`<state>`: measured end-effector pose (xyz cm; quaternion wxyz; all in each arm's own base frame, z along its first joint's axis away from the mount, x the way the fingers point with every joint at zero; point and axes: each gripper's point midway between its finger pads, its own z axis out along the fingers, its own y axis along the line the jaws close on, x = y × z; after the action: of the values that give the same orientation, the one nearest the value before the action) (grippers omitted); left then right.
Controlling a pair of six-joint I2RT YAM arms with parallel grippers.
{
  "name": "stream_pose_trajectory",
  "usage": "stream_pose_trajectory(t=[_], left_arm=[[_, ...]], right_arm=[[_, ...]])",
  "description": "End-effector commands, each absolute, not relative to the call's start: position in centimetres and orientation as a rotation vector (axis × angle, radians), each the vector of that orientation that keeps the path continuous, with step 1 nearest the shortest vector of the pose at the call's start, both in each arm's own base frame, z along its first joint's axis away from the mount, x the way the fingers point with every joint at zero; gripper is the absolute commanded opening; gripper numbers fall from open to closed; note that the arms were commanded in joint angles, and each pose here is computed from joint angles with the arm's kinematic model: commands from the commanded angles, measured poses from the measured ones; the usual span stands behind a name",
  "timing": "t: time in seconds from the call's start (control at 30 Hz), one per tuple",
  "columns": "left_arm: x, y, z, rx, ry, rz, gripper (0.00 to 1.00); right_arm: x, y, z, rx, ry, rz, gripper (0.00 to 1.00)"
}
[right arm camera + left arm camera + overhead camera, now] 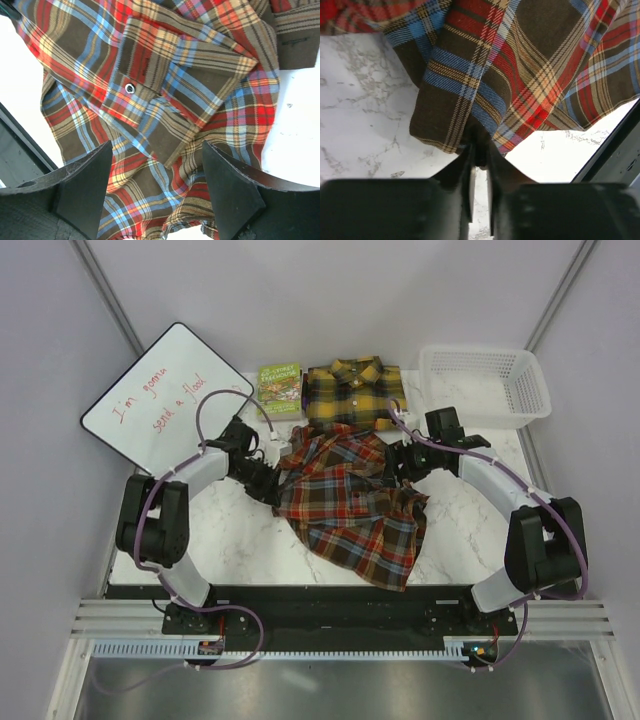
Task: Fold and stack the long sleeve shirts
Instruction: Move the shirt to the center of the board
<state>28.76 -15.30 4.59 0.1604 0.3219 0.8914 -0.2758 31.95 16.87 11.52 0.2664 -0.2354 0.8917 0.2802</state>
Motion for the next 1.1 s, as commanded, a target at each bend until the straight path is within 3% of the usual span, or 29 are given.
stream_pose_trajectory(t=[0.0, 0.07, 0.3, 0.47, 0.63, 0.77, 0.93, 1.07], left_arm=[[32.6, -15.2, 10.6, 0.832, 2.399, -0.761, 0.06], [33.1, -16.0, 14.7, 0.844, 2.277, -0.801, 0.02], [32.1, -18.5, 27.5, 0.926, 1.943, -0.841, 0.02], [27.7, -23.8, 33.9, 1.171, 1.732, -0.933, 0.02], [19.5, -28.4, 34.8, 1.504, 1.528, -1.031, 0.02], [12.2, -27.4, 30.3, 1.795, 1.543, -1.107, 0.02], [10.8, -22.0, 26.2, 1.76, 1.698, -1.027, 0.02], [13.1, -16.9, 24.4, 1.618, 1.836, -0.864, 0.02]], right_arm=[[34.0, 16.8, 15.2, -0.607, 2.298, 0.724, 0.8], [34.8, 16.5, 16.7, -0.56, 2.271, 0.739, 0.8], [38.3, 12.1, 23.5, -0.341, 2.161, 0.857, 0.82], [38.9, 7.8, 25.3, -0.303, 2.147, 0.759, 0.82], [38.9, 6.8, 25.5, -0.355, 2.128, 0.679, 0.83], [39.5, 7.1, 24.7, -0.394, 2.139, 0.691, 0.82], [39.6, 10.8, 20.8, -0.552, 2.209, 0.633, 0.78], [40.1, 14.1, 16.5, -0.659, 2.265, 0.558, 0.76]])
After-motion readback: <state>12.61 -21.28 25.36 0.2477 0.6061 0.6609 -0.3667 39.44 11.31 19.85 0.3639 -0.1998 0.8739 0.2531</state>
